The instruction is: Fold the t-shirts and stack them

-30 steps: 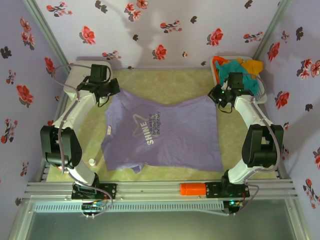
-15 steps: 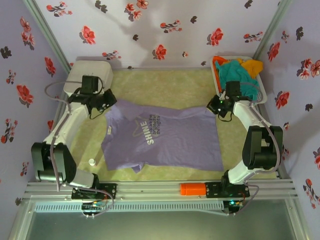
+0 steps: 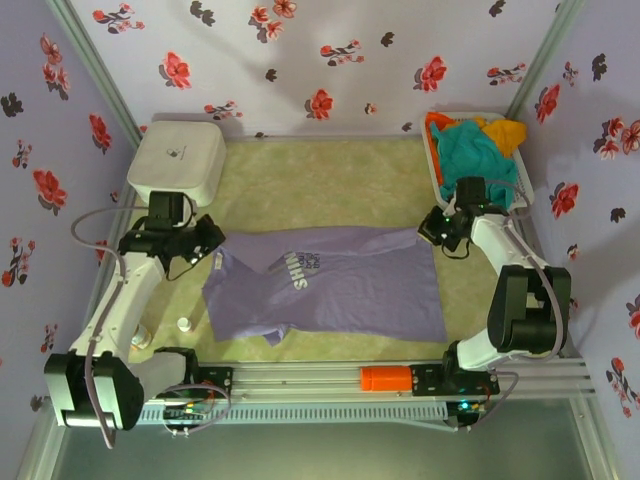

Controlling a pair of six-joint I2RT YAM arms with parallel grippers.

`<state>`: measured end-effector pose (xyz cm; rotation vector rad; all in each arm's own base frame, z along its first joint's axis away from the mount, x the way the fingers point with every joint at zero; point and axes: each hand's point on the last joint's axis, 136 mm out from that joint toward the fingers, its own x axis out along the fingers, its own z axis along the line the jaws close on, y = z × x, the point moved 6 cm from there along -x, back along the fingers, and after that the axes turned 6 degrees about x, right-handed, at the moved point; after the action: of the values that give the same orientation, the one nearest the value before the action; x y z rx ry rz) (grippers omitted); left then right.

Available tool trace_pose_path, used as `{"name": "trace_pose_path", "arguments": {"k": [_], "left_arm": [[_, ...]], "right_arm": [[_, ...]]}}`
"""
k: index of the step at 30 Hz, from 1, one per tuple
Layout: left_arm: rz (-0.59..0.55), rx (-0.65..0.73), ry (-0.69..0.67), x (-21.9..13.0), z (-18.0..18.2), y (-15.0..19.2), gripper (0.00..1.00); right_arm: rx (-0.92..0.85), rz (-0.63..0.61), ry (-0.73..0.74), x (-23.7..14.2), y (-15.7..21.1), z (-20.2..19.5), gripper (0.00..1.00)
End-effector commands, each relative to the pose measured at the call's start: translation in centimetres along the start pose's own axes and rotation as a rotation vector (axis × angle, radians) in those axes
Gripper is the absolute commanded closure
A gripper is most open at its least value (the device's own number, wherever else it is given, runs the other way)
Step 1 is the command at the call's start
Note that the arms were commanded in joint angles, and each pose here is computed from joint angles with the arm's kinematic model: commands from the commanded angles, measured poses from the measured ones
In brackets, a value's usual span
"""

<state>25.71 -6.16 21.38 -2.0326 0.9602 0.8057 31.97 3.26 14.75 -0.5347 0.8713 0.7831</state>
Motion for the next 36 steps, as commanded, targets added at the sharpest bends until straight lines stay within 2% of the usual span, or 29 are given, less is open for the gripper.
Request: {"name": "trace_pose_path", "arguments": {"k": [1, 10, 18, 21, 23, 24, 25, 28, 30, 36], "left_arm": [[0.036, -0.037, -0.018, 0.3, 1.1, 1.0, 1.0], [0.088, -0.056, -0.062, 1.4, 2.9, 2.5, 0.99], [0.114, -0.084, -0.092, 2.4, 4.7, 4.6, 0.99], [0.121, -0.082, -0.111, 2.4, 5.2, 5.0, 0.96], [0.123, -0.071, -0.139, 2.4, 5.7, 5.3, 0.87], [0.124, -0.065, -0.155, 2.3, 5.9, 5.3, 0.77], [0.13, -0.057, -0.17, 2.2, 6.0, 5.4, 0.68], [0.137, -0.026, -0.236, 1.6, 6.5, 5.4, 0.52], [0.119, -0.005, -0.262, 1.2, 6.4, 4.7, 0.49], [0.087, 0.003, -0.188, 2.0, 4.4, 2.2, 0.5]], "right_arm": [[-0.005, 0.008, 0.051, -0.3, 0.7, -1.4, 1.0], [0.023, 0.051, 0.195, 0.3, 1.1, -4.5, 1.0], [0.036, 0.087, 0.202, 1.4, 1.5, -5.1, 1.0], [0.036, 0.089, 0.212, 1.4, 1.5, -5.2, 1.0], [0.04, 0.096, 0.22, 1.4, 1.6, -5.4, 1.0], [0.04, 0.099, 0.226, 1.4, 1.7, -5.4, 0.96], [0.04, 0.099, 0.232, 1.3, 1.7, -5.4, 0.86], [0.036, 0.091, 0.247, 0.9, 1.7, -5.5, 0.69], [0.028, 0.072, 0.255, 0.3, 1.5, -5.2, 0.5], [-0.016, 0.016, 0.216, -1.5, 0.9, -3.0, 0.37]]}}
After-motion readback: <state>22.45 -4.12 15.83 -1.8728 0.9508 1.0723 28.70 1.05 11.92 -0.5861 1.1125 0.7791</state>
